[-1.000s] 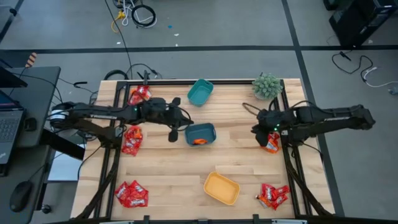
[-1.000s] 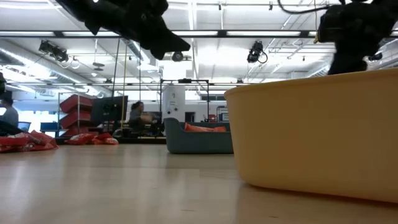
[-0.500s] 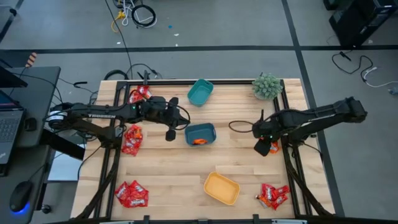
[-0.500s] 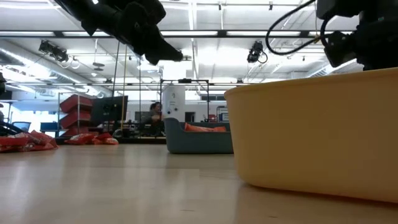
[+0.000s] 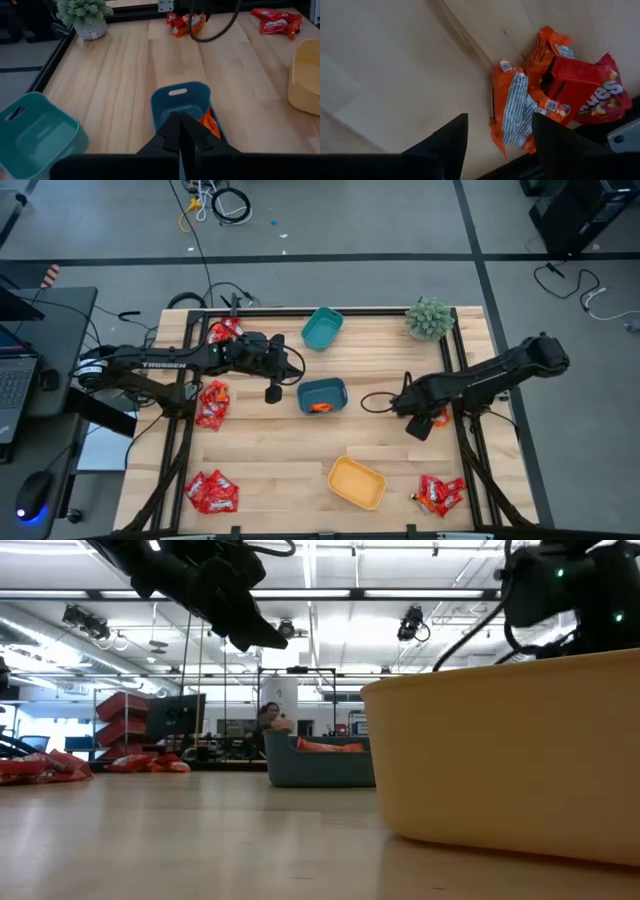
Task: Sort candy
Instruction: Put the orange chocolate into the blue bin
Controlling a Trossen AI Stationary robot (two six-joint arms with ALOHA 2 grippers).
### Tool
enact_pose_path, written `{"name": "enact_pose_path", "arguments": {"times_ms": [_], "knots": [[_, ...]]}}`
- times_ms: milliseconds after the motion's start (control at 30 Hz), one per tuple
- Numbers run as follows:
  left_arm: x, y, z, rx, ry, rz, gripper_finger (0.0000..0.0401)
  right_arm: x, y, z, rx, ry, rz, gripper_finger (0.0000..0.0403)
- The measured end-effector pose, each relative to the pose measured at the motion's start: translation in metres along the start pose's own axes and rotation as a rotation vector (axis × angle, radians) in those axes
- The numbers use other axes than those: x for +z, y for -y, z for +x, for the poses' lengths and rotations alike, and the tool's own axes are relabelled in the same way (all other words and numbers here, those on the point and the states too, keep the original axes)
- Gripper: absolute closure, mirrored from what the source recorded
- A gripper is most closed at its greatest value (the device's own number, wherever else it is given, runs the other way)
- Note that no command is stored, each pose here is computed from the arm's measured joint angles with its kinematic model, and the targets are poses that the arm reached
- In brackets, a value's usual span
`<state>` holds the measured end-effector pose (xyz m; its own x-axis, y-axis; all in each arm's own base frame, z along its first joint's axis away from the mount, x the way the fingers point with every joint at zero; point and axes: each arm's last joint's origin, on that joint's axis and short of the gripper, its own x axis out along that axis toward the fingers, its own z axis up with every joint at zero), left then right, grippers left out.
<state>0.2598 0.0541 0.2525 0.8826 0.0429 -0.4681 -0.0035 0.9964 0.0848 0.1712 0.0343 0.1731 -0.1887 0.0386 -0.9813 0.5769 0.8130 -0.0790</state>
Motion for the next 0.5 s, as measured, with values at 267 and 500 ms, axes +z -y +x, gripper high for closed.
{"name": "enact_pose_path", "arguments": {"times_ms": [267,500], "knots": [[-0.002,0.000,0.000,-0.003,-0.017,-0.008,0.0401,0.008,-0.006,0.023,-0.033,-0.035,-0.021,0.0201],[-0.002,0.000,0.000,-0.002,-0.022,-0.016,0.0401,0.012,-0.011,0.032,-0.010,-0.072,-0.034,0.0238]]}}
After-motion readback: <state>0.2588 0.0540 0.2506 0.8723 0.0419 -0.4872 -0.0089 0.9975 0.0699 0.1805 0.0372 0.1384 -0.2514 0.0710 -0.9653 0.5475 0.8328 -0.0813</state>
